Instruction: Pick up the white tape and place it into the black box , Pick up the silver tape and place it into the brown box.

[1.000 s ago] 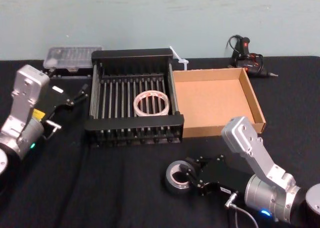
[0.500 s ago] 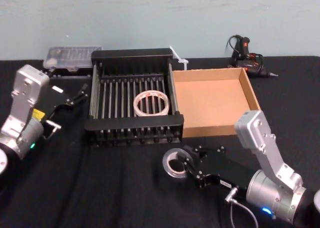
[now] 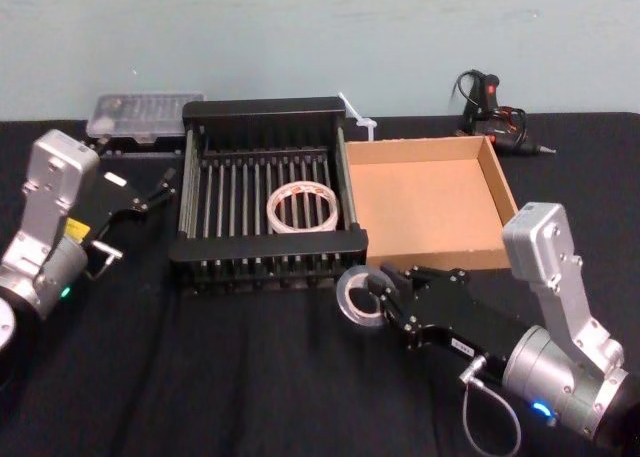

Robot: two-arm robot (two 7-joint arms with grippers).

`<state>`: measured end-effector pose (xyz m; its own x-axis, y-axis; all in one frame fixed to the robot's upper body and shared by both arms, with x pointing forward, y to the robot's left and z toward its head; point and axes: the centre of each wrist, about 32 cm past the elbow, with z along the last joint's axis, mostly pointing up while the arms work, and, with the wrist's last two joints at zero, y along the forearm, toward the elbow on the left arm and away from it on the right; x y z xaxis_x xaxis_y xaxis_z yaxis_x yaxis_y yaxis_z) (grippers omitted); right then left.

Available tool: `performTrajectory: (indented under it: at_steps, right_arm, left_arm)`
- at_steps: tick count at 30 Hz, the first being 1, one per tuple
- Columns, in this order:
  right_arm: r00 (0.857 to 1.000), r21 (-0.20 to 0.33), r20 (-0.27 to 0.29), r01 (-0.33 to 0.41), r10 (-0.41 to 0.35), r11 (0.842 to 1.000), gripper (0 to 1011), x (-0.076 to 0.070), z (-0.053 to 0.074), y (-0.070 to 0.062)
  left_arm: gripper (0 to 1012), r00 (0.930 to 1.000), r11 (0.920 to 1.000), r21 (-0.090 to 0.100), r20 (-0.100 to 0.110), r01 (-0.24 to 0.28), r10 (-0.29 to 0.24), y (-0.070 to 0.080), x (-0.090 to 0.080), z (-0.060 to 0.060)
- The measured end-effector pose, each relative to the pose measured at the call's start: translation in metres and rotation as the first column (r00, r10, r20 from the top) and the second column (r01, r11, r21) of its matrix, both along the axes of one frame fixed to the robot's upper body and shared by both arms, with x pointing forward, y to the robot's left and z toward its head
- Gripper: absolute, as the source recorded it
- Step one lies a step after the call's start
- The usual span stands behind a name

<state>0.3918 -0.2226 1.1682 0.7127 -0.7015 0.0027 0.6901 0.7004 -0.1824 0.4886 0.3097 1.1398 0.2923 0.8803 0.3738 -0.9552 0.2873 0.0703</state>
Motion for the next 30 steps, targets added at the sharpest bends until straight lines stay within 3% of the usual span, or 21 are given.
performTrajectory:
  at_steps: [12,30]
  right_arm:
    - [0.993,0.045,0.027,0.111,-0.112,0.993,166,0.008,0.001,0.001]
    - [0.958,0.096,0.009,0.284,-0.286,0.954,166,0.041,-0.001,-0.013]
  left_arm:
    - [1001,1.0000,1.0000,0.000,0.000,0.000,0.000,0.000,0.000,0.000]
    - [1001,1.0000,1.0000,0.000,0.000,0.000,0.000,0.000,0.000,0.000]
